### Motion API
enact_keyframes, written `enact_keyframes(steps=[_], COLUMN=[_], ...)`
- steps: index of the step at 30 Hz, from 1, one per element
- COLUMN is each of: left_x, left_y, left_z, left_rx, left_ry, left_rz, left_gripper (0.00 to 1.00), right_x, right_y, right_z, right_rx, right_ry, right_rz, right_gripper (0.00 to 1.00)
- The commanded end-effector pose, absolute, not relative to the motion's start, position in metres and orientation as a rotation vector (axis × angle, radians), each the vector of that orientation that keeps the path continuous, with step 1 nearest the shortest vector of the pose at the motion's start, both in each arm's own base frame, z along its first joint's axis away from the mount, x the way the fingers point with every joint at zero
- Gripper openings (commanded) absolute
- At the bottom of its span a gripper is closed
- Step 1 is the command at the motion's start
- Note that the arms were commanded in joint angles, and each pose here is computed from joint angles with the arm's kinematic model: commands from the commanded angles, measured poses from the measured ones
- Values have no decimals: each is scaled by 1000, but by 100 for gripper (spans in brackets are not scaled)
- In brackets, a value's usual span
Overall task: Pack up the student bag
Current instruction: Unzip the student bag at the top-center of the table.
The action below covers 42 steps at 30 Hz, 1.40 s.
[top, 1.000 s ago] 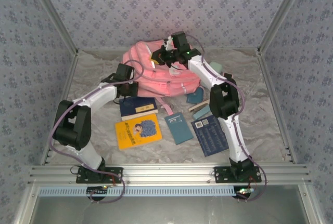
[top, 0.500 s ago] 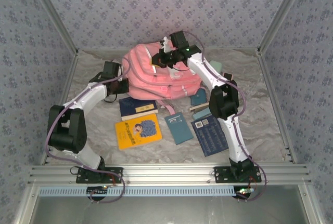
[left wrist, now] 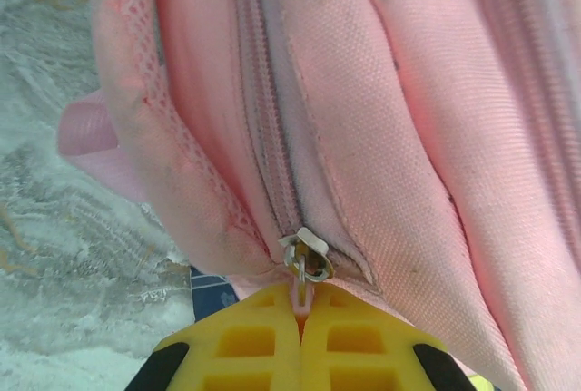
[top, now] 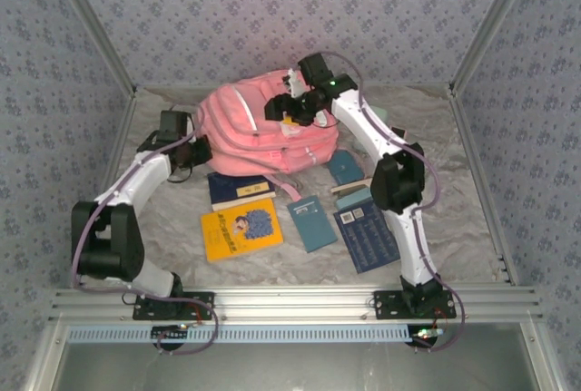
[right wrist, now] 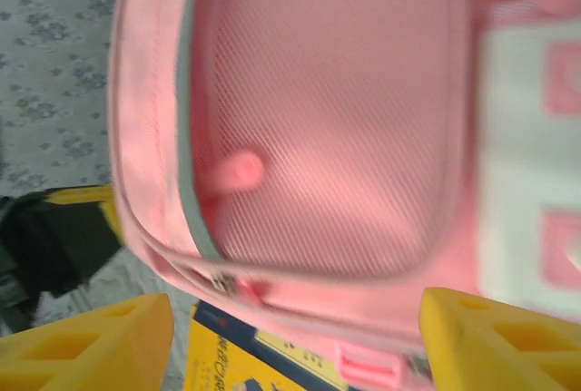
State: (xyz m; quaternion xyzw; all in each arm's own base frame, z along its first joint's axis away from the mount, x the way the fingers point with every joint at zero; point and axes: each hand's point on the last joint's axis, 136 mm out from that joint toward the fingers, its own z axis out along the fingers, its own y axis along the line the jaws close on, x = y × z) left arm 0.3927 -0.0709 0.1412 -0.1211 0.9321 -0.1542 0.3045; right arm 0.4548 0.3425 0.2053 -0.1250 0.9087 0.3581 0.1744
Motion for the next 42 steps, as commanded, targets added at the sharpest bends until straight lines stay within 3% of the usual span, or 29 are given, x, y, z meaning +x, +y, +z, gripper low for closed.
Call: enact_keyframes(steps=[1, 5, 9, 14, 20, 27, 31, 36, 42], left_x=[394, 389, 379, 363, 332, 302, 292, 295, 302], left_y=[-63, -59, -68, -105, -152, -192, -228, -247, -257], left_z=[192, 220, 234, 235, 237, 221, 208, 205, 198], left_rx=[-363, -371, -382, -307, -141, -30, 71, 122, 147], left_ry=[2319, 2255, 2239, 2293, 2333, 2383, 2405, 2381, 2366], left_rz=[-423, -414, -502, -638, -710, -829, -906, -934, -950], left_gripper=[0, 0, 0, 0, 0, 0, 0, 0, 0], right_x=[449, 434, 412, 388, 379, 441, 458, 431, 377], right_y=[303, 273, 269, 298, 321, 278, 244, 231, 228], right_z=[242, 230, 194, 147, 111, 101, 121, 166, 183], right_rx=[-195, -49, -30, -119, -177, -13, 66, 99, 377], right_ry=[2515, 2524, 2583, 2710, 2775, 2756, 2710, 2611, 2623], right_rz=[817, 710, 701, 794, 814, 694, 598, 606, 834], right_gripper=[72, 65, 39, 22, 21, 25, 31, 40, 36])
